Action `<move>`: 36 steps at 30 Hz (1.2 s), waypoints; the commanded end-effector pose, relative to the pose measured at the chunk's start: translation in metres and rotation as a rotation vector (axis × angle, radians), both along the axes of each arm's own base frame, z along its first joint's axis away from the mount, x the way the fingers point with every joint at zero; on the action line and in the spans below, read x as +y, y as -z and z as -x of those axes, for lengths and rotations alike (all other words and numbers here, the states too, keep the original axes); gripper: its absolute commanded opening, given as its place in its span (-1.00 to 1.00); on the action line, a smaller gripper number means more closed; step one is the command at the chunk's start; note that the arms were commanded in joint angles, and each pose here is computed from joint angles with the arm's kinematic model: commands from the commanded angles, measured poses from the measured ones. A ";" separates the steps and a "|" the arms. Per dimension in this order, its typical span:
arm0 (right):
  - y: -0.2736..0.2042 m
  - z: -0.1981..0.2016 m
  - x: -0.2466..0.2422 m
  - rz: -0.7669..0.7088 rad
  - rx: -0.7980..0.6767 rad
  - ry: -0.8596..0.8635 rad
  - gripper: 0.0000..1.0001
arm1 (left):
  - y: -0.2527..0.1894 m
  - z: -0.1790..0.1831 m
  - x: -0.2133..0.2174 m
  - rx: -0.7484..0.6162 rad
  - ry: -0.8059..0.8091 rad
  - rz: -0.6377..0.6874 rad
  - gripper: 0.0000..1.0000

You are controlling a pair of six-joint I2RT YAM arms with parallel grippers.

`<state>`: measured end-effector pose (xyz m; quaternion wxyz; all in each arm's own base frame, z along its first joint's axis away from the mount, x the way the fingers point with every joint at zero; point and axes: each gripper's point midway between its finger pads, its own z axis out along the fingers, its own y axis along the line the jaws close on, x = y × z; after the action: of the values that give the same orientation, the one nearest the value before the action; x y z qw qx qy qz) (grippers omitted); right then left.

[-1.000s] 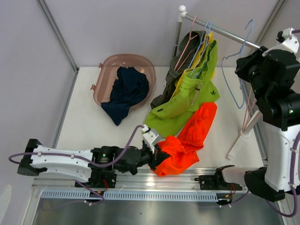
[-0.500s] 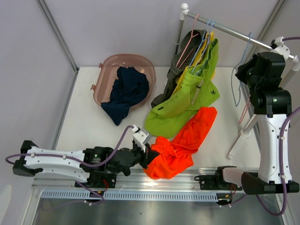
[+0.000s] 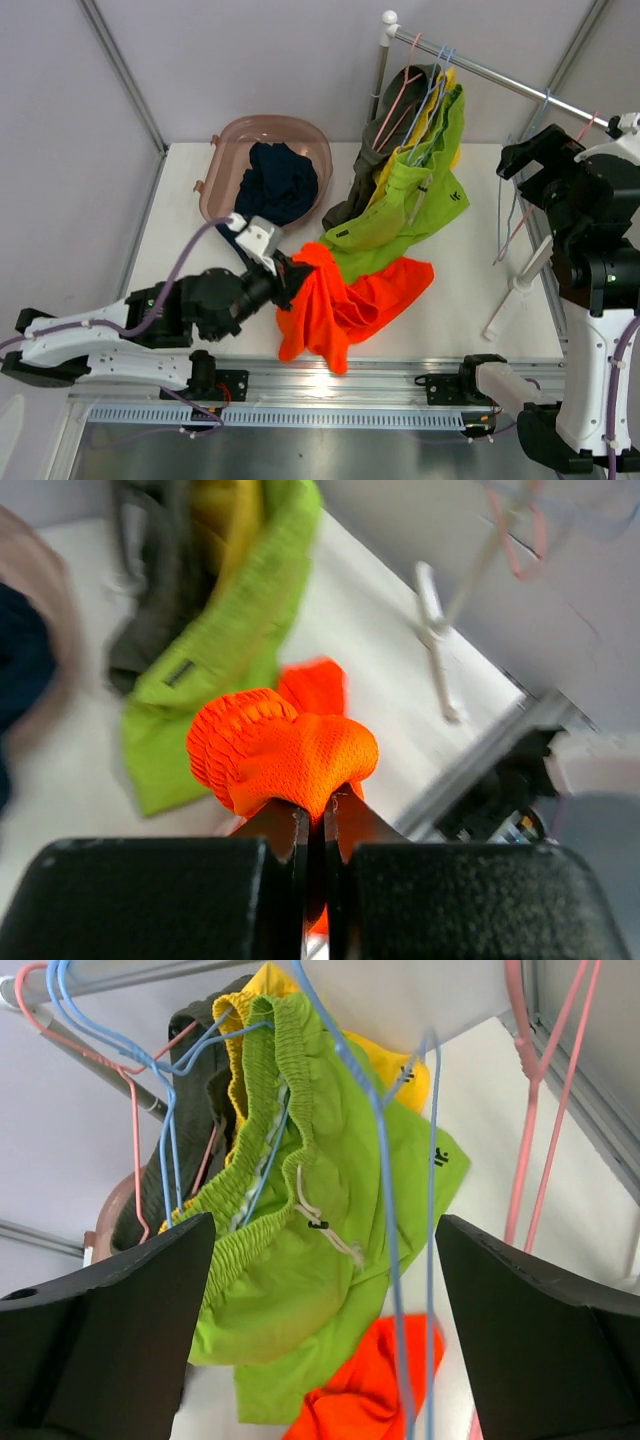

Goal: Remove the shorts from the hanger

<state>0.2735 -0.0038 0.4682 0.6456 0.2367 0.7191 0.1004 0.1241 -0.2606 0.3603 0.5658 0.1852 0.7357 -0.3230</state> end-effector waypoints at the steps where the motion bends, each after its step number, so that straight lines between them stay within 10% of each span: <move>1: 0.007 0.004 -0.002 0.021 0.014 -0.001 0.99 | -0.055 -0.034 0.036 -0.109 -0.116 0.021 -1.00; 20: 0.101 0.039 0.019 -0.019 0.130 -0.120 0.99 | -0.337 -0.214 0.131 -0.647 -0.535 0.202 -1.00; 33: 0.122 0.073 0.022 0.016 0.151 -0.162 0.99 | -0.183 -0.425 0.109 -0.352 -0.463 0.252 -1.00; 35: 0.119 0.072 0.027 -0.005 0.139 -0.183 0.99 | -0.155 -0.435 0.112 -0.288 -0.498 0.227 -0.84; 36: 0.115 0.070 0.029 -0.013 0.124 -0.188 0.99 | -0.119 -0.443 0.112 -0.214 -0.509 0.190 -0.21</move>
<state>0.1987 0.0184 0.3471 0.5804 0.1880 0.7813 0.1321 0.5821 -0.1442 0.4508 0.6958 -0.0233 0.6945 -0.1815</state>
